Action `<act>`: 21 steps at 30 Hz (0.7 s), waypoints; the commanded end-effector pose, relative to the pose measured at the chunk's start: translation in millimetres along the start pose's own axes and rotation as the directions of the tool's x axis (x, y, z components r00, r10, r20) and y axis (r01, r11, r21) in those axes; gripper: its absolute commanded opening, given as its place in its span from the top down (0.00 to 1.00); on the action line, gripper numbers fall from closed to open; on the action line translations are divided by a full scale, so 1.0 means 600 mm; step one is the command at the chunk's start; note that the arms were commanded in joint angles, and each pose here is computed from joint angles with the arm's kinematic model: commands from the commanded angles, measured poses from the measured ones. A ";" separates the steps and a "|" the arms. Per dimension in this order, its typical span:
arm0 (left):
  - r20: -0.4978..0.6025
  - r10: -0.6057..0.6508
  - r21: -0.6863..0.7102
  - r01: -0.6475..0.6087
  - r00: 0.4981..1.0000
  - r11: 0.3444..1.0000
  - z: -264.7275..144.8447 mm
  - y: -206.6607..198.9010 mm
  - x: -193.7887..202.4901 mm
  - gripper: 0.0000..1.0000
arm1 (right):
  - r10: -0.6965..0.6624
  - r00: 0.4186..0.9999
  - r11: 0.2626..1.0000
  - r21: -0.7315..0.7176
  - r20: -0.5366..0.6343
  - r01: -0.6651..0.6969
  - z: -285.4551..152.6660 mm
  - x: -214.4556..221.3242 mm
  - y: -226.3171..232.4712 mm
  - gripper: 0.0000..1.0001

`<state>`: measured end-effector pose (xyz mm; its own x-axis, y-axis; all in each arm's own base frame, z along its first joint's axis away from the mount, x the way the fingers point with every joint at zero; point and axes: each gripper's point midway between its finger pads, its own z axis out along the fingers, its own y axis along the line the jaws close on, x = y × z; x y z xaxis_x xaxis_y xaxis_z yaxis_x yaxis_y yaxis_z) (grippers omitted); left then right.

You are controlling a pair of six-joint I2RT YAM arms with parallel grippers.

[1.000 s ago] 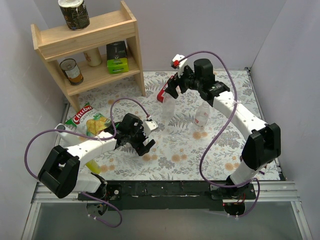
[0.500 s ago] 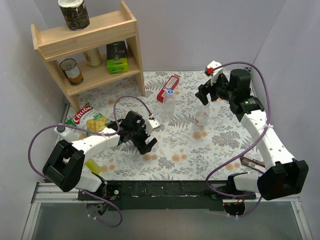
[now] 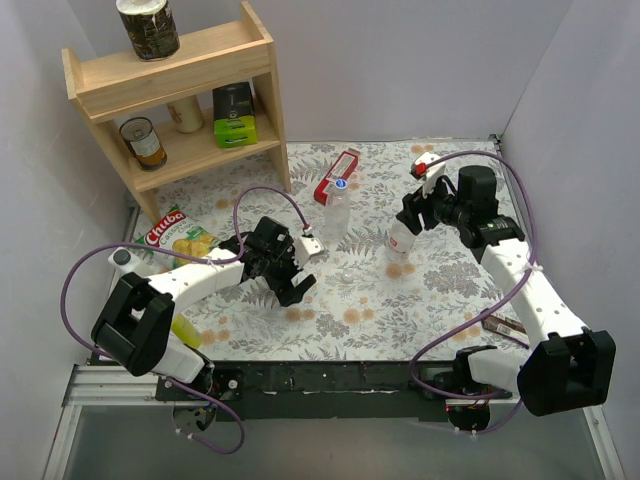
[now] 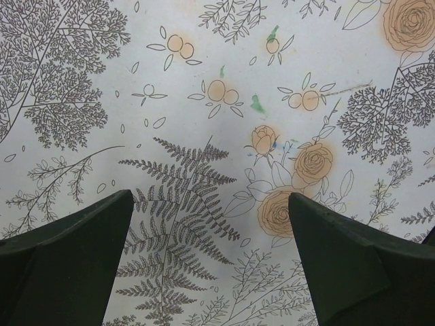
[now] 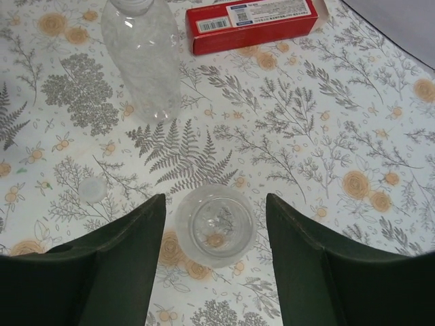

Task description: Screw on the bottle caps

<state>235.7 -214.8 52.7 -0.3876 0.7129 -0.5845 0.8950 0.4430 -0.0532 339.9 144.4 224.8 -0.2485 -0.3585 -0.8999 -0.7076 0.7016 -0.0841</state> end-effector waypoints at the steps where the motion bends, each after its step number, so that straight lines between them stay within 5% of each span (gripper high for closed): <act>1: 0.044 0.028 0.019 -0.029 0.999 0.999 -0.015 -0.002 -0.027 0.02 | -0.034 0.994 0.999 -0.019 0.105 0.036 -0.005 -0.020 0.011 0.34; 4: 0.053 0.037 0.020 -0.038 0.998 0.999 -0.016 -0.003 -0.029 0.02 | -0.023 0.995 1.000 -0.007 0.101 0.024 0.000 -0.016 0.007 0.39; 11: 0.271 0.072 0.046 -0.088 0.960 0.995 -0.057 -0.016 -0.130 0.02 | -0.058 0.978 0.986 -0.143 0.201 0.088 -0.022 -0.074 0.048 0.83; 16: 0.474 0.108 0.056 -0.153 0.874 0.987 -0.105 -0.025 -0.237 0.02 | 0.014 0.976 0.914 -0.398 0.219 0.076 -0.069 -0.120 0.129 0.95; 21: 0.552 0.058 0.113 -0.143 0.832 0.983 -0.115 -0.044 -0.287 0.02 | 0.049 0.970 0.889 -0.454 0.238 0.066 -0.097 -0.164 0.176 0.99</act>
<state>264.7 -286.8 165.8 -0.1950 0.4536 -0.8696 0.9462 0.3204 -0.0450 287.2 197.7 291.1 -0.1282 -0.2319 -0.9642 -0.9031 0.4291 0.0169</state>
